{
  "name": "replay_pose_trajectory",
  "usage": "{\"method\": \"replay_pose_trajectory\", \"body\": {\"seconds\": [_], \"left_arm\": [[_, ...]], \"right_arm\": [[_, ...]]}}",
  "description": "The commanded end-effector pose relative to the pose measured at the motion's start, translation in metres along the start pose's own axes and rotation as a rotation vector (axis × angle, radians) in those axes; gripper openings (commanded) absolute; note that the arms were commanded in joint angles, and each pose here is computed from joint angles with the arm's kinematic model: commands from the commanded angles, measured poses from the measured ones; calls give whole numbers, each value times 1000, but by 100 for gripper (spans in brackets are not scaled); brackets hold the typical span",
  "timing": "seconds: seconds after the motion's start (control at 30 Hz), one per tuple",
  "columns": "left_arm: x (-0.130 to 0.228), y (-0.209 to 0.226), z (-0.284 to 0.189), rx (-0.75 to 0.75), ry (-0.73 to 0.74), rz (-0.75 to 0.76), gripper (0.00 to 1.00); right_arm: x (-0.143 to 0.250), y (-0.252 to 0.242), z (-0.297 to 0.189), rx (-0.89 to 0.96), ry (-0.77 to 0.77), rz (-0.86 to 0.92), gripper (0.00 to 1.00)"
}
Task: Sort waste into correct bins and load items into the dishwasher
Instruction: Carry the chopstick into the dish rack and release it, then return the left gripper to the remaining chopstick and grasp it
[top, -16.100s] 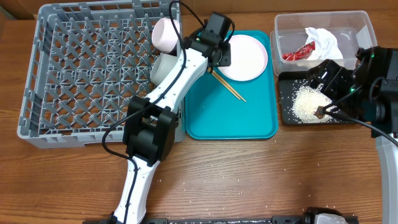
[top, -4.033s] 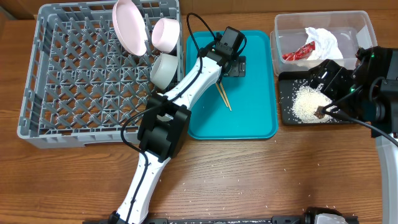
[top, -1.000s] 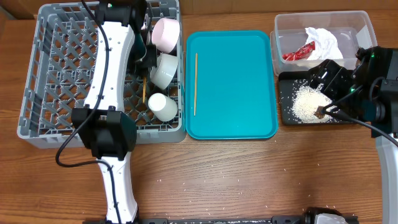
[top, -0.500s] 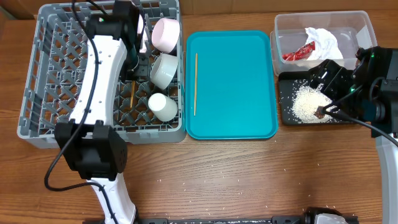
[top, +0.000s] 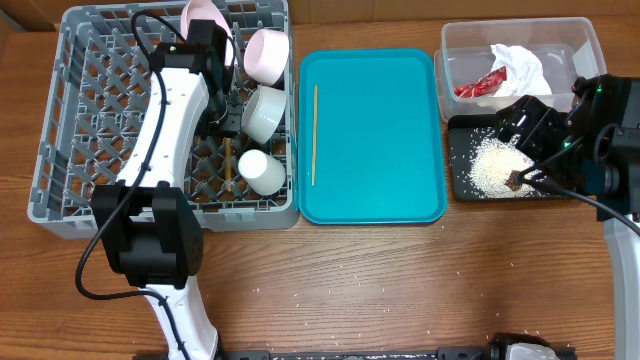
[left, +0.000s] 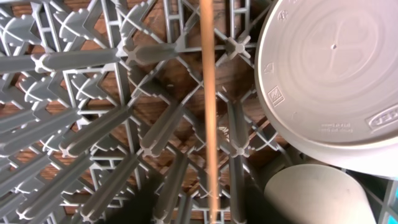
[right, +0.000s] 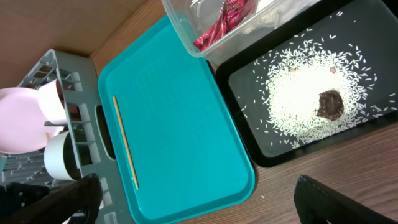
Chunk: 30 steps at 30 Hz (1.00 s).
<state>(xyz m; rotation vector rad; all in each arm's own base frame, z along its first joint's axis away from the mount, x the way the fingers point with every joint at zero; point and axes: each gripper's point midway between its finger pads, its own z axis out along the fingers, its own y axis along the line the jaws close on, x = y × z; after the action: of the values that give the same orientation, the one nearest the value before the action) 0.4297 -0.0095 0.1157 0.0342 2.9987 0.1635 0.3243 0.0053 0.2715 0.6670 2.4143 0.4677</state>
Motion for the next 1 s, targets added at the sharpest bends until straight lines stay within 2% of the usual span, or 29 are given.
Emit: {"method": "replay_pose_trajectory", "body": {"seconds": [0.0, 0.1, 0.23, 0.4, 0.53, 0.8, 0.97], "left_arm": [[-6, -9, -1, 58, -19, -46, 88], [-12, -13, -7, 84, -44, -48, 89], [-26, -27, -30, 162, -97, -46, 81], [-44, -67, -70, 313, -185, 8, 76], [-45, -107, -81, 344, -220, 89, 75], [-39, -176, -72, 239, -248, 113, 74], [-37, -200, -46, 164, -239, 108, 76]], "right_arm": [[-4, 1, -3, -3, -17, -1, 100], [-4, 1, -3, -3, -17, -1, 100], [-4, 1, -3, -3, -17, -1, 100], [-4, 1, -3, -3, -17, -2, 100], [-4, 1, -3, -3, -17, -1, 100], [-4, 1, -3, -3, -17, -1, 100], [-4, 1, -3, -3, -17, -2, 100]]}}
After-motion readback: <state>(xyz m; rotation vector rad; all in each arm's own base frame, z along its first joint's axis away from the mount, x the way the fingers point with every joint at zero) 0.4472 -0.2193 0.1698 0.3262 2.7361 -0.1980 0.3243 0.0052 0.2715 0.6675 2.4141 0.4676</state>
